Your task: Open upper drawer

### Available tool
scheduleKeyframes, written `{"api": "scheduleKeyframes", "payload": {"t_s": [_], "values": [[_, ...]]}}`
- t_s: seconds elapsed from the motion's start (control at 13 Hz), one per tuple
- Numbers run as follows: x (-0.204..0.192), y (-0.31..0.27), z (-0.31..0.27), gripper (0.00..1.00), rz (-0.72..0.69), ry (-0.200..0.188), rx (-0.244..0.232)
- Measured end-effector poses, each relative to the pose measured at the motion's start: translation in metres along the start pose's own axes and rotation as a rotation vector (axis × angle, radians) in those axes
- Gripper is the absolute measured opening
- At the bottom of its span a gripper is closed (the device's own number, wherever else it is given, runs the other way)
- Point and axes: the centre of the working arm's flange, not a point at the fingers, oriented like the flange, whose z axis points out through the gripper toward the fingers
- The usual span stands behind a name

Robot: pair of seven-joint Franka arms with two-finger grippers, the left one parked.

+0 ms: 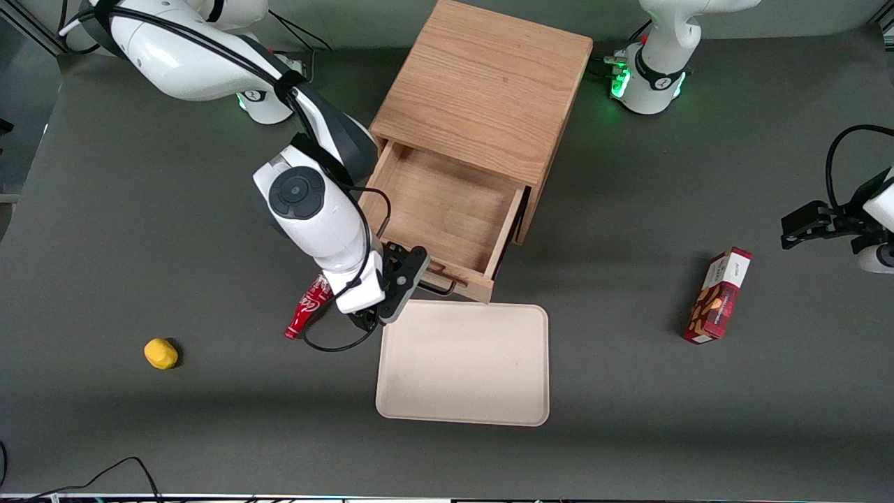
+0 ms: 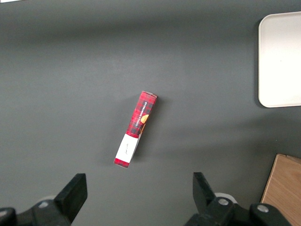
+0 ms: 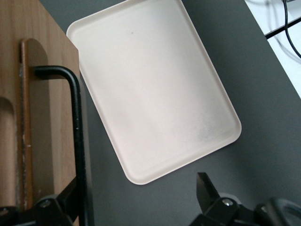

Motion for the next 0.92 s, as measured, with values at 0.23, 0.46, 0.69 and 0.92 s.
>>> {"api": "scheduleKeyframes", "payload": {"t_s": [0.23,0.46,0.69,0.92], "values": [[0.0,0.009,0.001,1.0,0.002,0.005,-0.004],[-0.002,0.019,0.002,1.0,0.003,0.01,-0.008],[-0.004,0.03,0.005,1.0,0.003,0.015,-0.006],[-0.005,0.039,0.008,1.0,0.008,0.02,-0.003]]}}
